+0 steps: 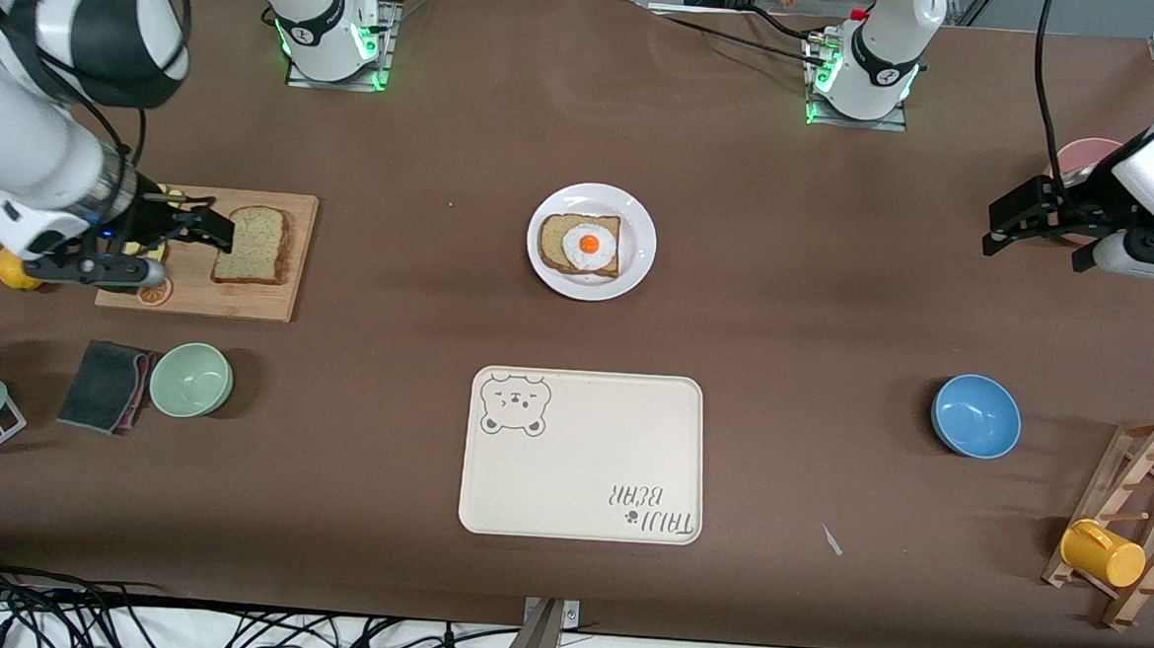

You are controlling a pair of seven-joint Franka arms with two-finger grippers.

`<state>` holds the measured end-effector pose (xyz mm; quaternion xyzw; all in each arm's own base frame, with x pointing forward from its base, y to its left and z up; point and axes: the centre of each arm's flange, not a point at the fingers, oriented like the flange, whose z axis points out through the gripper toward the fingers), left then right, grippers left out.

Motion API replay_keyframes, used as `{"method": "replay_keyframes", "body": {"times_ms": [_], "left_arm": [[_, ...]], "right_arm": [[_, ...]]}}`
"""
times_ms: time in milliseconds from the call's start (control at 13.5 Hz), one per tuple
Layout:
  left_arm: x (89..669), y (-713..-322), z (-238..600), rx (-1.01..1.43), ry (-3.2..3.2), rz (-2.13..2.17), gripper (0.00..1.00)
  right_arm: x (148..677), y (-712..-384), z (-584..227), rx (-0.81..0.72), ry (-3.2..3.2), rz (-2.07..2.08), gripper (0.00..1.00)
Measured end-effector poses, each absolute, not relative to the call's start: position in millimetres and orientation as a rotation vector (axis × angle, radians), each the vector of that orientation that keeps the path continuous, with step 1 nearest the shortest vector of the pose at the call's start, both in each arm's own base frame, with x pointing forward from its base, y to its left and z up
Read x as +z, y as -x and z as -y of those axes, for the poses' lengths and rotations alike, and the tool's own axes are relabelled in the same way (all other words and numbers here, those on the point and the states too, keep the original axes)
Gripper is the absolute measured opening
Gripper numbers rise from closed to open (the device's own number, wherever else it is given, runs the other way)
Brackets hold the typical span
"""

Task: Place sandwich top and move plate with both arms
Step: 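Lower the right gripper and grasp the bread slice edge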

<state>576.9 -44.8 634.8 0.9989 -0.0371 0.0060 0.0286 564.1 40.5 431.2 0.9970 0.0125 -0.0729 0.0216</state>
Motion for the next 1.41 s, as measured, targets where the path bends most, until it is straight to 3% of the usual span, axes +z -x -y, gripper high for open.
{"method": "replay_keyframes", "body": {"times_ms": [222,370,666,1183,1405], "left_arm": [[634.6,-577.0,41.2,0.016,-3.082,0.105,1.00],[634.6,-576.8,42.9,0.015,-3.082,0.110,1.00],[634.0,-576.3,41.9,0.006,-3.083,0.107,1.00],[634.0,-576.2,41.8,0.006,-3.083,0.107,1.00],[634.0,-576.2,41.8,0.006,-3.083,0.107,1.00]], "right_arm": [[354.1,-538.7,-28.1,-0.265,-3.020,-0.087,1.00],[333.0,-533.3,-26.9,-0.265,-2.990,-0.125,1.00],[303.4,-526.8,-26.0,-0.168,-3.008,-0.104,1.00],[290.4,-522.8,-18.7,-0.176,-3.007,-0.042,0.99],[286.1,-521.4,-32.9,-0.174,-2.985,0.010,0.93]]}}
